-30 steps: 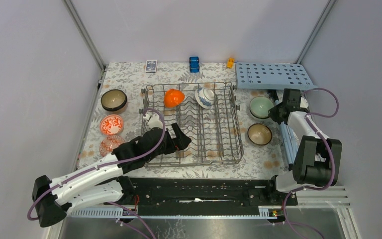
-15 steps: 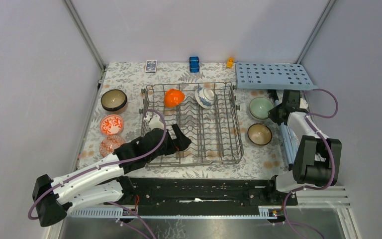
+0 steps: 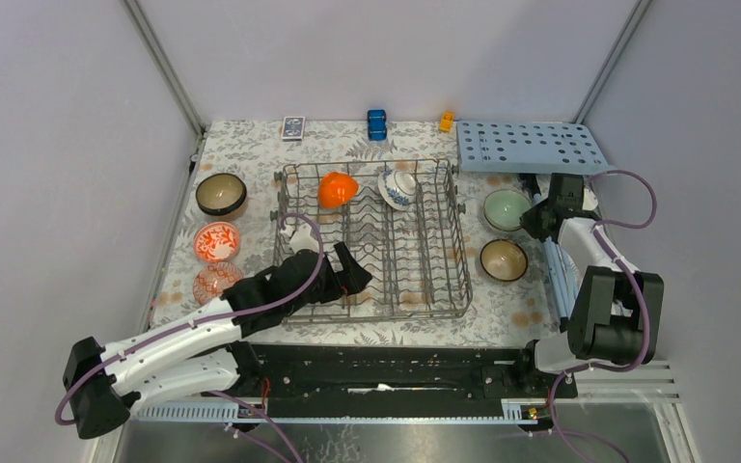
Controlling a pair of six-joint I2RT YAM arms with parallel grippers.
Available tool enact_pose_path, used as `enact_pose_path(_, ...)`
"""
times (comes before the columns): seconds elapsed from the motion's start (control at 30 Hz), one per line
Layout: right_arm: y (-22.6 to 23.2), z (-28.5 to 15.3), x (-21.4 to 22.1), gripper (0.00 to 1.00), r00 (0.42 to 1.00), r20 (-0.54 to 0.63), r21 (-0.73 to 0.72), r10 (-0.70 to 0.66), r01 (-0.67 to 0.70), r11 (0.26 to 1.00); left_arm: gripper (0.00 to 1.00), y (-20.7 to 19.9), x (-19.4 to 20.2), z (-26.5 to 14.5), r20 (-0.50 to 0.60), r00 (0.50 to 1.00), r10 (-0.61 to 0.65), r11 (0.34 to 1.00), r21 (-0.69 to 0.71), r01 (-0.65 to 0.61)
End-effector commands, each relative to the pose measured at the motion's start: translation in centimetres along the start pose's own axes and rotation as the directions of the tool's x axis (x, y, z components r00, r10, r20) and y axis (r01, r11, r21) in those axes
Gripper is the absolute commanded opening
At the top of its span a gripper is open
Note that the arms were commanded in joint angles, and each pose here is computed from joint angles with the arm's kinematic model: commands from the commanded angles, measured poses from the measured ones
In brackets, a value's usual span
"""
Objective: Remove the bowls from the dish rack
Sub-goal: Place the bowl with the bowl.
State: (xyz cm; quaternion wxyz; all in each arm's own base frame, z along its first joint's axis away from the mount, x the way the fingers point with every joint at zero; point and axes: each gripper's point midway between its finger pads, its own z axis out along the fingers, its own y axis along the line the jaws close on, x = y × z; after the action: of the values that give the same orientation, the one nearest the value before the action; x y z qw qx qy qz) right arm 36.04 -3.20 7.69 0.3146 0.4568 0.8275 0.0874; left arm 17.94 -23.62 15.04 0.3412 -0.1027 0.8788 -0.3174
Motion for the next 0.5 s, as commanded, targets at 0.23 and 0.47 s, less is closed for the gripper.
enact_pose_path(0.23, 1.3, -2.3, -1.6, 0.37, 0.998, 0.043, -0.039, -0.038, 0.040, 0.998, 0.97, -1.0, -0.6, -0.1, 0.022, 0.999, -0.024, 0.999, 0.047, 0.022)
enact_pose_path(0.47, 1.3, -3.2, -1.8, 0.37, 0.997, 0.050, -0.043, -0.051, 0.054, 0.998, 0.97, -1.1, -0.6, -0.2, 0.019, 1.000, -0.025, 0.998, 0.051, 0.024)
